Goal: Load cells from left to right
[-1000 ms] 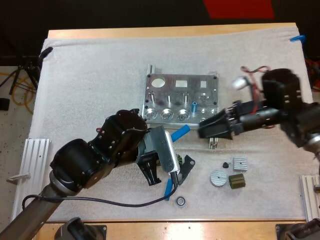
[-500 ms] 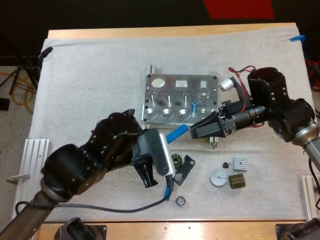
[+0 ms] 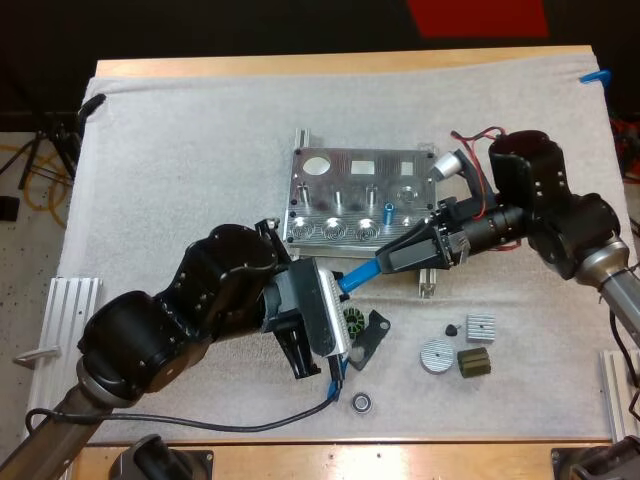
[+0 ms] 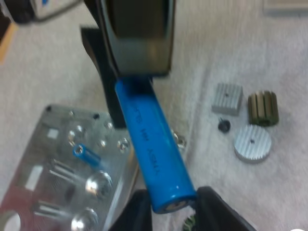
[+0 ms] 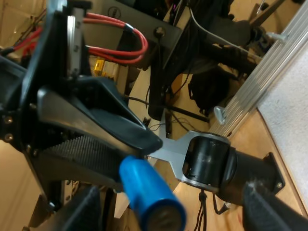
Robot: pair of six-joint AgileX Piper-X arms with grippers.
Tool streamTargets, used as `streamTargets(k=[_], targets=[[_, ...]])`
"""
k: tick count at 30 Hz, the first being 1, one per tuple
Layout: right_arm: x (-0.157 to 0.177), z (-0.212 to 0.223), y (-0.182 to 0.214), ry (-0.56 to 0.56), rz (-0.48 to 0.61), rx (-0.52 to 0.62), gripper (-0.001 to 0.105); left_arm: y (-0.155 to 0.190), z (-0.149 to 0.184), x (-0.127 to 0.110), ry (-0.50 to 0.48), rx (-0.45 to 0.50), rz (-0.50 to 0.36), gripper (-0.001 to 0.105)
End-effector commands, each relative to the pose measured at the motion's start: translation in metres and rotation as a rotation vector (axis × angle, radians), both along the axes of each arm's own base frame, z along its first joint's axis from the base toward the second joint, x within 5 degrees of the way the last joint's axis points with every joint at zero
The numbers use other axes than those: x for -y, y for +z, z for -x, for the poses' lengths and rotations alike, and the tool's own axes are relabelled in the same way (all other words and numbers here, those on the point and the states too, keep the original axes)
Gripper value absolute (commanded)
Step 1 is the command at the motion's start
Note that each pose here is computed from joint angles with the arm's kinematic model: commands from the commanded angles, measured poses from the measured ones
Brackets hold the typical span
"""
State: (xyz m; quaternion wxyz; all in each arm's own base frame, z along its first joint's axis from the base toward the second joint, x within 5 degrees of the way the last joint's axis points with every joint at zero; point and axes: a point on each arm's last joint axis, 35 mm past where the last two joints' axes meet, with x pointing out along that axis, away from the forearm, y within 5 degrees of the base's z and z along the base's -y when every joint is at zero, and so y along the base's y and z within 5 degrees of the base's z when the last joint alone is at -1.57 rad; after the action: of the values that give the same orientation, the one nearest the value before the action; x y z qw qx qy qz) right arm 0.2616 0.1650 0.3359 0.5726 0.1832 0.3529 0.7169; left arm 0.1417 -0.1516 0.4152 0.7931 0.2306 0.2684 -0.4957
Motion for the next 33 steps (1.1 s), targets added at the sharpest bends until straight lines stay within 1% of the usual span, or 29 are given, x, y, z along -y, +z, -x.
streamTargets(k=[1,6,9,11,12,14,15,17,18,19,24,25,27,28,30,32,33], targets=[[-0.003,0.002,0.001,0.035,-0.026,0.005,0.06,0.003,-0.001,0.001,-0.008,0.019,0.025,0.0],[-0.006,0.003,0.002,0.052,-0.034,0.008,0.06,0.002,-0.001,0.002,-0.008,0.017,0.023,0.0],[-0.007,0.004,0.002,0.054,-0.029,-0.005,0.046,0.002,-0.001,0.002,-0.008,0.017,0.023,0.0],[-0.008,0.005,0.002,0.058,-0.028,-0.008,0.032,0.002,-0.001,0.002,-0.008,0.017,0.023,0.0],[-0.008,0.005,0.002,0.058,-0.028,-0.008,0.029,0.002,-0.001,0.002,-0.008,0.017,0.023,0.0],[-0.008,0.005,0.002,0.058,-0.028,-0.008,0.017,0.002,-0.001,0.002,-0.014,0.013,0.026,0.0],[-0.008,0.005,0.002,0.058,-0.028,-0.008,0.015,0.002,-0.001,0.002,-0.015,0.012,0.027,0.0],[-0.008,0.005,0.002,0.056,-0.027,-0.007,0.005,0.002,-0.001,0.002,-0.021,0.009,0.031,0.0],[-0.008,0.005,0.002,0.056,-0.027,-0.007,0.002,0.002,-0.001,0.002,-0.022,0.008,0.032,0.0],[-0.008,0.005,0.002,0.056,-0.027,-0.007,0.0,0.002,-0.001,0.002,-0.023,0.007,0.032,0.0],[-0.008,0.005,0.002,0.056,-0.027,-0.007,0.0,0.002,-0.001,0.002,-0.022,0.008,0.031,0.0],[-0.008,0.005,0.002,0.055,-0.026,-0.007,0.0,0.002,-0.001,0.002,-0.016,0.012,0.028,0.001],[-0.008,0.004,0.001,0.037,-0.013,0.0,0.0,0.003,-0.001,0.001,0.007,0.028,0.016,0.006],[-0.009,0.004,0.001,0.024,-0.004,0.005,0.0,0.005,-0.001,-0.001,0.028,0.045,0.008,0.012],[-0.009,0.002,0.001,0.0,0.01,0.02,0.0,0.007,0.001,-0.005,0.065,0.078,-0.004,0.029],[-0.009,0.001,0.001,-0.013,0.015,0.029,0.0,0.009,0.004,-0.009,0.082,0.092,-0.011,0.045],[-0.009,0.001,0.001,-0.021,0.019,0.03,0.0,0.01,0.005,-0.01,0.086,0.094,-0.013,0.05]])
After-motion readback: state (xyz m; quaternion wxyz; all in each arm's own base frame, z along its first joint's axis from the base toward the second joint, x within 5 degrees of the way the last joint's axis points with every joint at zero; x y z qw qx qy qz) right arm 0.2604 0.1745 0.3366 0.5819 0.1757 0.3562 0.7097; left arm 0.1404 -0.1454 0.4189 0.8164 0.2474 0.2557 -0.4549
